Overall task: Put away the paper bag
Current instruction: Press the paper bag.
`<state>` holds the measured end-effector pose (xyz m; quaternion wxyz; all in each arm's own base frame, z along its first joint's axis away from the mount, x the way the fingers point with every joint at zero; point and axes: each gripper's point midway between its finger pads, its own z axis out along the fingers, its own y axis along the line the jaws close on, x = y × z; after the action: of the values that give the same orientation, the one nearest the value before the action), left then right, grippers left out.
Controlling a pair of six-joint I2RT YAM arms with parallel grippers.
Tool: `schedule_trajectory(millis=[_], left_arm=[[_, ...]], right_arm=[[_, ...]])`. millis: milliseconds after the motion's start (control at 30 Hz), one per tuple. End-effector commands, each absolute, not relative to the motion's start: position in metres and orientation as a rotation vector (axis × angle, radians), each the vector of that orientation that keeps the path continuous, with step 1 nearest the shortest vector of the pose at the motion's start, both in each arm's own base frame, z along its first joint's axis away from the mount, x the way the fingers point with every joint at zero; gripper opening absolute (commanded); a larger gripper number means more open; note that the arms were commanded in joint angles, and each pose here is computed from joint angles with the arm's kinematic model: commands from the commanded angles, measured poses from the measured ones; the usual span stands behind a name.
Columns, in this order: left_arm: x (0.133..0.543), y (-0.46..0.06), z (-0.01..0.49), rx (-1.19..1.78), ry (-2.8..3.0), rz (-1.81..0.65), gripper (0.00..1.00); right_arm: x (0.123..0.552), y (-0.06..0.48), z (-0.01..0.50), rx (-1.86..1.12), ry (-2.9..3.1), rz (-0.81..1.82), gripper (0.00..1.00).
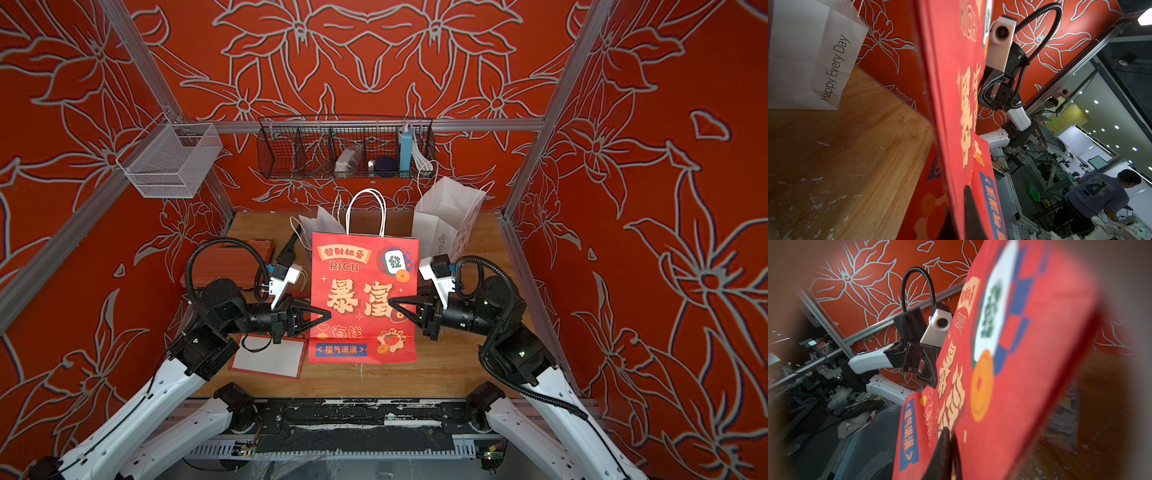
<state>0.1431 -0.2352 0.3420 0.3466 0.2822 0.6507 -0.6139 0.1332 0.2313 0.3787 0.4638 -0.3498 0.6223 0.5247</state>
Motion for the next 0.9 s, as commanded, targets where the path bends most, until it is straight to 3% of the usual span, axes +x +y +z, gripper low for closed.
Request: schedule_trajectory(millis=[0, 100, 167, 200, 267, 333, 467, 567, 633, 700, 767, 867], left_arm=[[0.131, -0.234, 0.342, 0.799, 1.656, -1.595, 0.0], [0.131, -0.234, 0.339, 0.798, 1.663, -1.591, 0.0], [0.131, -0.234, 0.337, 0.799, 1.668, -1.591, 0.0], [0.13, -0.234, 0.336, 0.801, 1.67, -1.593, 0.0], [0.129, -0.234, 0.334, 0.805, 1.673, -1.596, 0.0], [0.128, -0.234, 0.331, 0.814, 1.676, -1.606, 0.0], [0.126, -0.234, 0.327, 0.823, 1.686, -1.616, 0.0], [0.125, -0.234, 0.324, 0.823, 1.691, -1.611, 0.0], [0.125, -0.234, 0.321, 0.822, 1.699, -1.608, 0.0], [0.126, -0.234, 0.318, 0.817, 1.709, -1.608, 0.0], [0.127, -0.234, 0.315, 0.813, 1.717, -1.61, 0.0], [0.127, -0.234, 0.311, 0.812, 1.729, -1.615, 0.0]], right_arm=[[0.135, 0.228, 0.404, -0.826, 1.457, 1.273, 0.0], [0.136, 0.227, 0.407, -0.814, 1.449, 1.275, 0.02], [0.137, 0.226, 0.412, -0.799, 1.446, 1.27, 0.37], [0.137, 0.226, 0.415, -0.794, 1.442, 1.268, 0.44], [0.139, 0.225, 0.421, -0.779, 1.433, 1.255, 0.48], [0.141, 0.223, 0.426, -0.771, 1.423, 1.242, 0.42], [0.145, 0.224, 0.427, -0.774, 1.417, 1.219, 0.0], [0.146, 0.225, 0.427, -0.774, 1.405, 1.222, 0.0], [0.148, 0.224, 0.43, -0.757, 1.392, 1.214, 0.4], [0.151, 0.222, 0.436, -0.733, 1.378, 1.198, 0.49], [0.153, 0.22, 0.44, -0.724, 1.366, 1.183, 0.44], [0.154, 0.22, 0.446, -0.719, 1.354, 1.17, 0.07]])
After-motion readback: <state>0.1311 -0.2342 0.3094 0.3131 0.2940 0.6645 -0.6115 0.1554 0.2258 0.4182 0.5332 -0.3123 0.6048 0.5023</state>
